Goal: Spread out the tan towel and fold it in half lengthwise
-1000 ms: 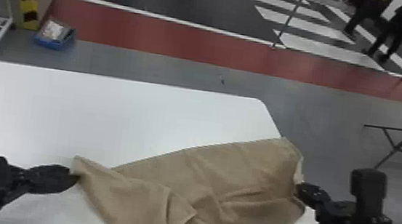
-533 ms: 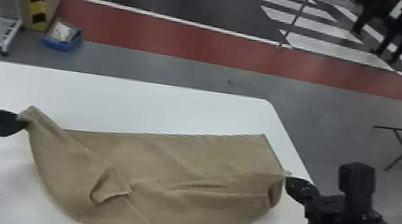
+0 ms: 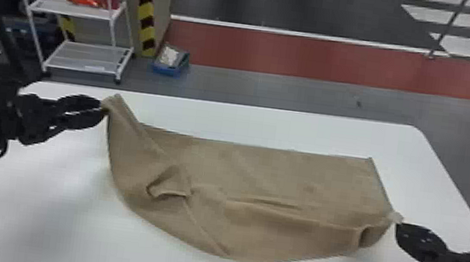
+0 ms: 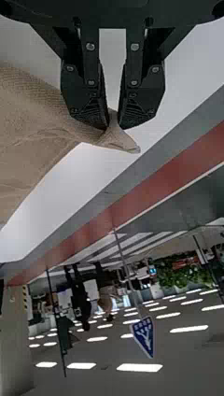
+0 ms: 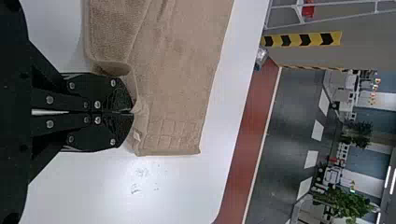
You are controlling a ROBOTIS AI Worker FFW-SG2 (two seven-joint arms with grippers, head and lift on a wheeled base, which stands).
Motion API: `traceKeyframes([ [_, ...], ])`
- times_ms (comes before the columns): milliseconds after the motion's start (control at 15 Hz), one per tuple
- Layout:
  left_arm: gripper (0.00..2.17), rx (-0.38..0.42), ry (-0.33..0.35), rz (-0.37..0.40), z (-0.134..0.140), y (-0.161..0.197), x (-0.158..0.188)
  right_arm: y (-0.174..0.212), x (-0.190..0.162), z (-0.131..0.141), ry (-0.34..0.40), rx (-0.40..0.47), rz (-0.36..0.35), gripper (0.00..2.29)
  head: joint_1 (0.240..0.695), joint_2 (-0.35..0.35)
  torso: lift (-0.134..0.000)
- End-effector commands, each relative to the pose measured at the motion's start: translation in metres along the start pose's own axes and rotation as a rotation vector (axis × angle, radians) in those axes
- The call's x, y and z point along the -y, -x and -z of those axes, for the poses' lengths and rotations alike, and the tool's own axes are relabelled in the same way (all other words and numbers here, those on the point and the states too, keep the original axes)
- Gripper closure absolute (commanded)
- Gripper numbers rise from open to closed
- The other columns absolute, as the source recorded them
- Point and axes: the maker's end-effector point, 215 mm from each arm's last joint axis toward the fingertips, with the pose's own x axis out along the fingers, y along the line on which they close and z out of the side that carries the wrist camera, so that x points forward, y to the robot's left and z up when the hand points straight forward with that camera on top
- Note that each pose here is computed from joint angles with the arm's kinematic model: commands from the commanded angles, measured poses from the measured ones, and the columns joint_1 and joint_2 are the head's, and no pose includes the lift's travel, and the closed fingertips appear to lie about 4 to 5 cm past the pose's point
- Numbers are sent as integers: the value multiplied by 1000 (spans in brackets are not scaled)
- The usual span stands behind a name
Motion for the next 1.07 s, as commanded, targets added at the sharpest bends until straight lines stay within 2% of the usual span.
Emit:
traceKeyframes([
  [0, -1, 13, 49, -92, 1, 30, -12, 1, -1, 4, -3, -10, 2, 1656, 695, 9, -123],
  [133, 70, 7, 36, -110, -3, 43, 3, 1, 1, 5, -2, -13, 4, 1659, 695, 31, -123],
  [200, 73, -22, 66, -129, 4, 53, 7, 0, 0, 4, 1, -11, 2, 1656, 695, 37, -123],
  [267, 80, -23, 77, -98, 3, 58, 25, 0, 0, 3, 2, -11, 2, 1656, 695, 39, -123],
  [333, 93, -7, 58, -39, -8, 61, 54, 0, 1, 4, 1, -11, 4, 1656, 695, 39, -123],
  [467, 151, -16, 71, 60, -16, 64, 116, 0, 4, 3, 1, -10, 9, 1656, 695, 29, -123],
  [667, 215, -85, 176, 182, -13, 46, 187, -1, 5, 3, -1, -11, 11, 1656, 695, -44, -123],
  [733, 215, -105, 206, 196, -9, 37, 202, -1, 4, 3, -5, -10, 10, 1656, 695, -88, -123],
  [1000, 272, -159, 266, 231, -21, -7, 249, -1, 3, 8, -8, -19, 10, 1656, 695, -161, -123],
])
